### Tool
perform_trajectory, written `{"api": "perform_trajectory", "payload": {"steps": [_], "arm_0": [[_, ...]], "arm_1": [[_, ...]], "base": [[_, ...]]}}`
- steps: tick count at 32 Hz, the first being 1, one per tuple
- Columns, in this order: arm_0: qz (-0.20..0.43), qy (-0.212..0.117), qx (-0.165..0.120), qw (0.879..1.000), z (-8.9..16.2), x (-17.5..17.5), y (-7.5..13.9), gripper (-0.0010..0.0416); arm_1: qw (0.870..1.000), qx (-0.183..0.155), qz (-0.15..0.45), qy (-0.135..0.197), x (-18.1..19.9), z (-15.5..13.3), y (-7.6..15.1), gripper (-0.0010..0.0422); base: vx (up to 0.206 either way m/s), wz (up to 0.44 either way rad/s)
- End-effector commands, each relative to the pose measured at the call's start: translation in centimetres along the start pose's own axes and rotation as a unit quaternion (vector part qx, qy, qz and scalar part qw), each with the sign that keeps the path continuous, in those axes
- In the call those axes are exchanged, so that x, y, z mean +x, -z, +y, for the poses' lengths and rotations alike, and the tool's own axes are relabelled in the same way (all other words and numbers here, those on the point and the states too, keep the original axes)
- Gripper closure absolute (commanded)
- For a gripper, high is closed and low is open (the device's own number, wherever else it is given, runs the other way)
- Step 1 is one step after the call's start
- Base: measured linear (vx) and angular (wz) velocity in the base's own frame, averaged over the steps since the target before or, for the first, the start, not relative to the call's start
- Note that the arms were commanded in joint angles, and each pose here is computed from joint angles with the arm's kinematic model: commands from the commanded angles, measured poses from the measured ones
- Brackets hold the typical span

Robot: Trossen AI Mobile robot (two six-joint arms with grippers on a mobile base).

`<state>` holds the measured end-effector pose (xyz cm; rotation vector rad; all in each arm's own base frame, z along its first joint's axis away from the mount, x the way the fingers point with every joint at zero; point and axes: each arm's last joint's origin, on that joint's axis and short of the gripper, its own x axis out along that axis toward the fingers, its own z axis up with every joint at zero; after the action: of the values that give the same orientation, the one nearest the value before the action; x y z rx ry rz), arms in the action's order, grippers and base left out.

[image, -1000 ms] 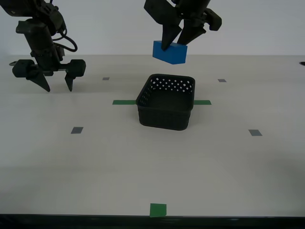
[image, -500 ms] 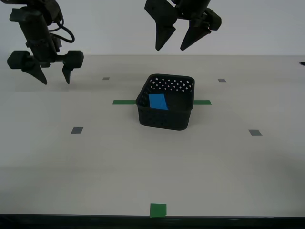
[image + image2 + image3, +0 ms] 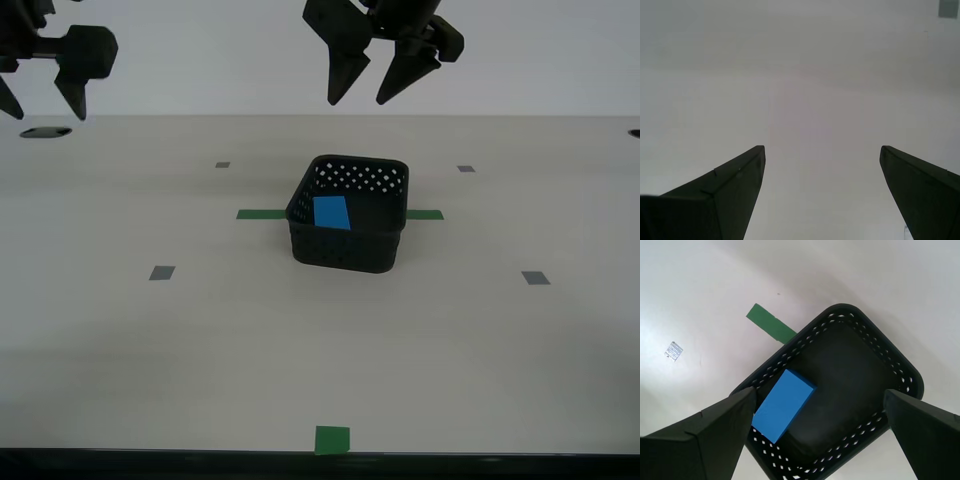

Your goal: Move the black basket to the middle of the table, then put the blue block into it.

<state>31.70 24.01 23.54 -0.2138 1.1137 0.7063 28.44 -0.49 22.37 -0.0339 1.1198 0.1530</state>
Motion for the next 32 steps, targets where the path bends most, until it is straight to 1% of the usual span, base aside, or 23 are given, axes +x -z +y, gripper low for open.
{"api": "perform_trajectory", "payload": {"steps": [1,6,10,14,15,32], "arm_0": [[0.001,0.0,-0.001,1.0,0.0,0.0,0.0,0.0054],[0.001,0.0,-0.002,1.0,0.0,0.0,0.0,0.0053],[0.0,0.0,-0.002,1.0,0.0,0.0,0.0,0.0053],[0.001,0.0,-0.002,1.0,0.0,0.0,0.0,0.0053],[0.0,0.0,-0.002,1.0,0.0,0.0,0.0,0.0053],[-0.009,0.0,-0.003,1.0,0.0,0.0,-0.2,0.0053]], "arm_1": [[1.0,-0.006,-0.003,0.002,-1.1,0.2,0.6,0.0099],[1.0,-0.018,-0.02,0.005,-3.5,0.6,1.5,0.0098],[0.999,-0.022,-0.036,0.008,-4.7,0.7,1.8,0.0098],[0.999,-0.022,-0.029,0.008,-4.7,0.7,1.9,0.0099],[1.0,-0.021,-0.018,0.005,-4.7,0.7,2.1,0.0098],[0.999,-0.022,-0.024,0.006,-4.7,0.7,2.0,0.0099]], "base": [[0.0,0.0],[0.0,0.0],[0.0,0.0],[0.0,0.0],[0.0,0.0],[0.0,0.0]]}}
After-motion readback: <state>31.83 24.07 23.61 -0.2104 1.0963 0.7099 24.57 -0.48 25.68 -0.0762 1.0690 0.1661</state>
